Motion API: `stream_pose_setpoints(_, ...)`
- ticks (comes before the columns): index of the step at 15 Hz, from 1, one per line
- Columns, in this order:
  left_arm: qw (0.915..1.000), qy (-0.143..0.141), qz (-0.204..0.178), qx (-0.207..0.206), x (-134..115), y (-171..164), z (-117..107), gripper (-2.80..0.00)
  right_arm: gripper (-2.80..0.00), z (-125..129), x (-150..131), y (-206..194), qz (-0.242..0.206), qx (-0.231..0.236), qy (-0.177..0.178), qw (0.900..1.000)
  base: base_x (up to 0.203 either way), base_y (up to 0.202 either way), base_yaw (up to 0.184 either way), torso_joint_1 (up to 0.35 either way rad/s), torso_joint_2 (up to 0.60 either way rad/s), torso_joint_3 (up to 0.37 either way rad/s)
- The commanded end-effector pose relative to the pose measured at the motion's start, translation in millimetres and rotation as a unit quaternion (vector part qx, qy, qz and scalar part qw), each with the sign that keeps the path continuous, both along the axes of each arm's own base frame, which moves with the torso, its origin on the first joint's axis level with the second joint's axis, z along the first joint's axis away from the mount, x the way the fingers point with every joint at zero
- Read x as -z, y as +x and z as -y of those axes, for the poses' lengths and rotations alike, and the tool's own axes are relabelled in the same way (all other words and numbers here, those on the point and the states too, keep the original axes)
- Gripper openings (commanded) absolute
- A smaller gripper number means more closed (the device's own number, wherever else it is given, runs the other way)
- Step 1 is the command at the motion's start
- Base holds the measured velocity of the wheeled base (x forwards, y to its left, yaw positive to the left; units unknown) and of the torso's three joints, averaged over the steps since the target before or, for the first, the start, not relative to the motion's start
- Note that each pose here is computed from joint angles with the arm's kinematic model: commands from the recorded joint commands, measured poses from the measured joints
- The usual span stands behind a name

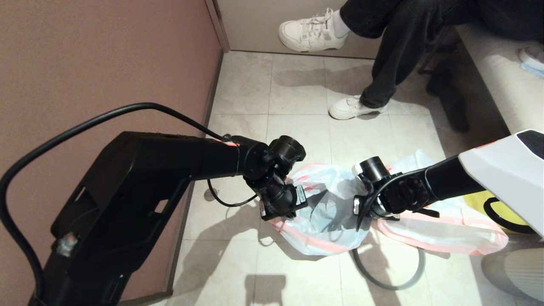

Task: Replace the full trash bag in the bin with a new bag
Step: Put the new garbage bag on the trash can

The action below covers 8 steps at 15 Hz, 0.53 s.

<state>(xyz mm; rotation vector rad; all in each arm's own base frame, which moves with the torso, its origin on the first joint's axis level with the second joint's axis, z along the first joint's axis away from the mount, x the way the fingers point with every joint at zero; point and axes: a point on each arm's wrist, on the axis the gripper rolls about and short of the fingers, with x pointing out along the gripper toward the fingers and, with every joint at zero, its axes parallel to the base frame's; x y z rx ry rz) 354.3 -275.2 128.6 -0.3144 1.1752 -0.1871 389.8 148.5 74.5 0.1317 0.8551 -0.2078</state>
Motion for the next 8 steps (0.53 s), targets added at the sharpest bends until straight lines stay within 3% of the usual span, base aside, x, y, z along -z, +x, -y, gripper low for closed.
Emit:
stream_pose_setpoints(1, 0.9999, 0.006, -0.008, 0.005, 6, -2, 5, -2.80, -2.80, 0, 0, 0, 0.000, 0.002, 0.001, 1.000, 0.000, 0.000, 0.000, 0.000, 0.00, 0.000)
stream_pose_setpoints(8, 0.9990, 0.018, -0.037, 0.017, 27, -5, 13, -2.80, -2.80, 1, 1, 1, 0.000, 0.002, 0.001, 1.000, 0.000, 0.000, 0.000, 0.000, 0.00, 0.000)
